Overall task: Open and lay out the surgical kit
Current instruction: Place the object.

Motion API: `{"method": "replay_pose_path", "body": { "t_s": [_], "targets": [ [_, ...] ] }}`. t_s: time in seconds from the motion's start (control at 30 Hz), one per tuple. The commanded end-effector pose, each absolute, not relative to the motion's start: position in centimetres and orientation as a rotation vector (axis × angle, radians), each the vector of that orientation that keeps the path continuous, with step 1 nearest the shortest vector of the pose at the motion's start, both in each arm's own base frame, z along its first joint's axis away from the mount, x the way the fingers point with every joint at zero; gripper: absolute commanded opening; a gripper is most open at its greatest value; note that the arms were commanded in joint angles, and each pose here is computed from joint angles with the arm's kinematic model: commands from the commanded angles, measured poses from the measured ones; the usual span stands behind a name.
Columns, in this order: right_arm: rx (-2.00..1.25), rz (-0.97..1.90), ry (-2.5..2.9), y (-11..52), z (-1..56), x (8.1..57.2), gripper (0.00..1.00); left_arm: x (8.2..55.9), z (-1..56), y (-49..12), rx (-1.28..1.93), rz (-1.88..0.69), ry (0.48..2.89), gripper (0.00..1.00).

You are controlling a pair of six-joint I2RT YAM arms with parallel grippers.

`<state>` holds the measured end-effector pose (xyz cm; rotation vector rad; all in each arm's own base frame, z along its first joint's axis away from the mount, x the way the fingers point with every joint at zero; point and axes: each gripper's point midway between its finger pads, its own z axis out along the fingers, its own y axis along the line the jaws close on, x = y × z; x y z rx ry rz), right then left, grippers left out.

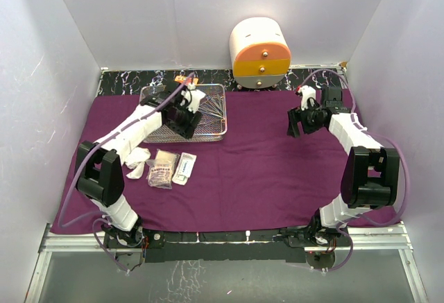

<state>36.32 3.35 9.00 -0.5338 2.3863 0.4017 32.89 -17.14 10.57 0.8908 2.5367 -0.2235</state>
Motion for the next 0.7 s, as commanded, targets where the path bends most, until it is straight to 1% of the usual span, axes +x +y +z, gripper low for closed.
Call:
{"method": "replay_pose_path", "body": {
  "t_s": [0.0, 0.13, 0.23, 0.3, 0.4, 0.5, 0.6, 0.67],
  "targets": [
    [-0.543, 0.224, 2.279, 3.1, 13.9, 40.3, 0.73, 36.7, 14.8, -15.3, 0.738, -0.191, 2.44, 0.57],
    [-0.527, 0.156, 2.267, 3.1, 16.2, 42.0, 0.73, 40.2, 16.3, -13.8, 0.587, -0.211, 2.403, 0.67],
    [-0.477, 0.194, 2.227, 3.8, 18.1, 43.3, 0.73, 42.1, 16.5, -13.7, 0.531, -0.26, 2.409, 0.72],
    [-0.479, 0.23, 2.207, 4.4, 18.5, 43.6, 0.73, 43.0, 15.6, -14.1, 0.511, -0.298, 2.435, 0.79],
    [-0.491, 0.286, 2.205, 5.2, 17.6, 43.4, 0.73, 43.9, 14.6, -14.9, 0.521, -0.356, 2.448, 0.8],
    [-0.508, 0.348, 2.212, 6.0, 16.6, 42.6, 0.73, 44.5, 13.9, -16.1, 0.635, -0.427, 2.411, 0.8],
    [-0.523, 0.398, 2.207, 6.7, 16.1, 41.7, 0.73, 44.2, 13.4, -17.8, 0.785, -0.541, 2.371, 0.77],
    [-0.532, 0.423, 2.209, 7.0, 15.6, 41.2, 0.73, 44.1, 12.6, -18.1, 0.866, -0.561, 2.365, 0.74]
  ]
}}
